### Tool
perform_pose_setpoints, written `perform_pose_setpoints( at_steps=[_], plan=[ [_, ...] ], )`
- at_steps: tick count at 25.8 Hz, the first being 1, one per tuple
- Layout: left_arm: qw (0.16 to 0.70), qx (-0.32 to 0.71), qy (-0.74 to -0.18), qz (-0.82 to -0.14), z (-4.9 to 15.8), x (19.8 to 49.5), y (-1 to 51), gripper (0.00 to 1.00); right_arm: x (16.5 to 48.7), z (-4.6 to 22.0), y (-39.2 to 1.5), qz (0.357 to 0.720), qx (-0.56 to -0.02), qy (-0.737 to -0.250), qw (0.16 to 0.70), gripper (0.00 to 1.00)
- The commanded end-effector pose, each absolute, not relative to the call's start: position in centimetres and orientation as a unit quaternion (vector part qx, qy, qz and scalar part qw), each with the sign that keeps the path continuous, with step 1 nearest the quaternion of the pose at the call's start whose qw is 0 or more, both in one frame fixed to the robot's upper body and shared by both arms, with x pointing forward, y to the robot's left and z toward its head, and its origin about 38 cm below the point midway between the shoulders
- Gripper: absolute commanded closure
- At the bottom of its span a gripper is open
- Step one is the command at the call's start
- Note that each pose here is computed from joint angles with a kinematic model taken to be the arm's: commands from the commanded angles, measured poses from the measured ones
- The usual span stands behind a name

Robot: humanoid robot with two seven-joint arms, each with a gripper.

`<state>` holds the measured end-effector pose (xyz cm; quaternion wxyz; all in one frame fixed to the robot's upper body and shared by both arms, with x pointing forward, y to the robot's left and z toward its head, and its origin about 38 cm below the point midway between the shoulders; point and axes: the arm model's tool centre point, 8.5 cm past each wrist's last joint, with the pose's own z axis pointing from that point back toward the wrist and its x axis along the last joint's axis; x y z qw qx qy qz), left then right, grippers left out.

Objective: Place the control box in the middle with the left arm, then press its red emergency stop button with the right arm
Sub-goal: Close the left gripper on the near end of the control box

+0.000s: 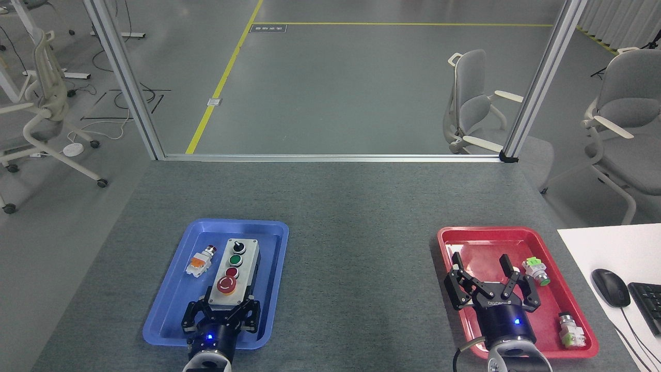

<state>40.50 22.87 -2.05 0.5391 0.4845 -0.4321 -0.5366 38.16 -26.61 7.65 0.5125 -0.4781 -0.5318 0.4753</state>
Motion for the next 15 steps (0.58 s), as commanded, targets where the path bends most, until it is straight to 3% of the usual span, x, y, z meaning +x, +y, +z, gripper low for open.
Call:
perform_pose_setpoints(
  at_steps=[1,3,6,8,9,12,15],
  plan=[
    [0.536,0.481,-0.438,-0.539,-1.9,40.8,22.9,0.26,38.2,7.7,-26.6,0.475,-0.479,-0.533,0.511,0.02],
    [0.537,0.478,-0.440,-0.538,-1.9,40.8,22.9,0.32,38.2,7.7,-26.6,0.475,-0.479,-0.533,0.511,0.02],
    [0.533,0.470,-0.447,-0.543,-2.0,40.7,22.9,0.76,38.2,7.8,-26.7,0.475,-0.480,-0.533,0.510,0.02],
    [0.524,0.463,-0.460,-0.548,-1.8,40.8,22.8,0.95,38.2,7.8,-26.7,0.475,-0.480,-0.532,0.510,0.02],
    [0.521,0.459,-0.467,-0.547,-1.7,40.7,22.7,1.00,38.2,7.7,-26.8,0.476,-0.480,-0.532,0.510,0.02],
    [0.513,0.465,-0.480,-0.539,-0.6,41.1,22.5,1.00,38.2,7.8,-27.2,0.478,-0.484,-0.529,0.508,0.02],
    [0.495,0.484,-0.502,-0.519,2.0,41.3,23.2,1.00,38.2,7.8,-27.2,0.479,-0.484,-0.528,0.507,0.02]
  ],
)
